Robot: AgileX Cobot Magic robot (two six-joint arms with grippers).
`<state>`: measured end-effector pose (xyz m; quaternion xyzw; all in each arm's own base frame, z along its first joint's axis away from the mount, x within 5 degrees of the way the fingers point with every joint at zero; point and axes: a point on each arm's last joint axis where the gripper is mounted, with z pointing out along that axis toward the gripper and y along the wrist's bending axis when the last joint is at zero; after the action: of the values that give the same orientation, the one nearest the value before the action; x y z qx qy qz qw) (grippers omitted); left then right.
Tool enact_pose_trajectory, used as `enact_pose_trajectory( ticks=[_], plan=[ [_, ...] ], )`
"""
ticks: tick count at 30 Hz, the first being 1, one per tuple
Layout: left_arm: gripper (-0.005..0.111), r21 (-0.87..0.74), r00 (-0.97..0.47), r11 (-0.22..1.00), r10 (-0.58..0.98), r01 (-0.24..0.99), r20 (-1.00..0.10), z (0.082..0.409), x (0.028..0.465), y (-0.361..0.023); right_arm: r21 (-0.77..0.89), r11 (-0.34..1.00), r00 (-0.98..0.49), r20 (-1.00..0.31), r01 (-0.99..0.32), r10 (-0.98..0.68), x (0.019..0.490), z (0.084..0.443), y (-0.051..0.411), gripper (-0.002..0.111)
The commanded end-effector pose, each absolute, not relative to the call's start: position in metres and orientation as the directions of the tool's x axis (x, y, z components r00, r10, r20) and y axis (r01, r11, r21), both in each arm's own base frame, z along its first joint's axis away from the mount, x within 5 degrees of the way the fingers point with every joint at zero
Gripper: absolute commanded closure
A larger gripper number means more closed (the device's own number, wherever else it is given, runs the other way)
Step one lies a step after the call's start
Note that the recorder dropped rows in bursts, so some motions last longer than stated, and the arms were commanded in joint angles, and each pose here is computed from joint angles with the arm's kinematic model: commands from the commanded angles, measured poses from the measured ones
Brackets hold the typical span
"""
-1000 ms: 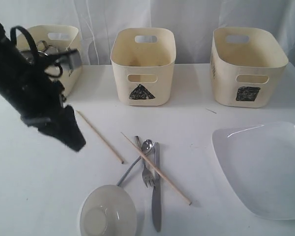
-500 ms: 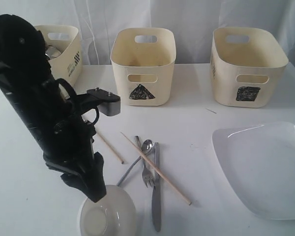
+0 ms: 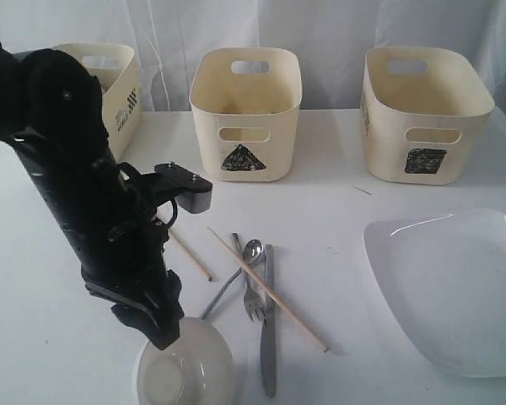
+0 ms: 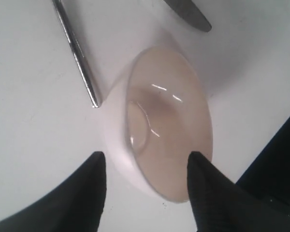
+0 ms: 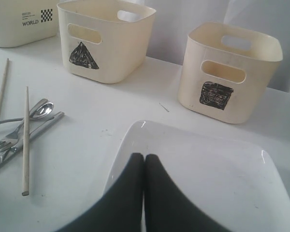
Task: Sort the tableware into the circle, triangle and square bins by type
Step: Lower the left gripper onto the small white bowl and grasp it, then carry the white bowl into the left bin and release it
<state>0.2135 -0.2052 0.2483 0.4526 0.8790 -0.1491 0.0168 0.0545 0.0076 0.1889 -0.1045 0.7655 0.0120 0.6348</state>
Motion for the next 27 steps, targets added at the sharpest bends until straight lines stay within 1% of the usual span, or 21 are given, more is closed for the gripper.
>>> enact_pose_trajectory(
  ticks=[1, 3, 5, 9, 13, 15, 17, 19, 20, 22, 25, 27],
  plan=[
    [0.051, -0.263, -0.56, 0.511, 0.812, 0.819, -0.165, 0.244, 0.202, -0.22, -0.113, 0.979, -0.166, -0.976, -0.172, -0.142, 0.054, 0.188, 0.007, 0.108],
    [0.051, -0.247, -0.54, 0.497, 0.826, 0.832, -0.159, 0.24, 0.199, -0.226, -0.1, 0.98, -0.169, -0.977, -0.17, -0.129, 0.054, 0.188, 0.007, 0.108],
    [0.051, -0.231, -0.535, 0.499, 0.835, 0.835, -0.129, 0.234, 0.198, -0.229, -0.087, 0.982, -0.171, -0.978, -0.168, -0.116, 0.054, 0.188, 0.007, 0.108],
    [0.051, -0.205, -0.533, 0.507, 0.841, 0.837, -0.097, 0.227, 0.201, -0.228, -0.087, 0.982, -0.171, -0.978, -0.168, -0.116, 0.054, 0.188, 0.007, 0.108],
    [0.051, -0.143, -0.53, 0.516, 0.844, 0.844, -0.081, 0.223, 0.207, -0.225, -0.087, 0.982, -0.171, -0.978, -0.168, -0.116, 0.054, 0.188, 0.007, 0.108],
    [0.054, -0.112, -0.531, 0.523, 0.845, 0.845, -0.06, 0.217, 0.21, -0.224, -0.087, 0.982, -0.171, -0.978, -0.168, -0.116, 0.054, 0.188, 0.007, 0.108],
    [0.064, -0.081, -0.539, 0.535, 0.842, 0.841, -0.034, 0.209, 0.215, -0.224, -0.087, 0.982, -0.171, -0.978, -0.168, -0.116, 0.054, 0.188, 0.007, 0.108],
    [0.08, -0.05, -0.535, 0.534, 0.845, 0.844, -0.009, 0.201, 0.219, -0.223, -0.087, 0.982, -0.171, -0.978, -0.168, -0.116, 0.054, 0.188, 0.007, 0.108],
    [0.088, -0.044, -0.532, 0.531, 0.847, 0.846, -0.005, 0.199, 0.22, -0.223, -0.087, 0.982, -0.171, -0.978, -0.168, -0.116, 0.054, 0.188, 0.007, 0.108],
    [0.106, -0.024, -0.521, 0.521, 0.853, 0.853, -0.007, 0.196, 0.222, -0.224, -0.087, 0.982, -0.171, -0.978, -0.168, -0.116, 0.054, 0.188, 0.007, 0.108],
    [0.107, 0.03, -0.496, 0.496, 0.868, 0.868, -0.018, 0.2, 0.227, -0.222, -0.087, 0.982, -0.171, -0.978, -0.168, -0.116, 0.054, 0.188, 0.007, 0.108],
    [0.107, 0.069, -0.478, 0.476, 0.878, 0.877, 0.012, 0.208, 0.228, -0.217, -0.087, 0.982, -0.171, -0.978, -0.168, -0.116, 0.054, 0.188, 0.007, 0.108]
  ],
)
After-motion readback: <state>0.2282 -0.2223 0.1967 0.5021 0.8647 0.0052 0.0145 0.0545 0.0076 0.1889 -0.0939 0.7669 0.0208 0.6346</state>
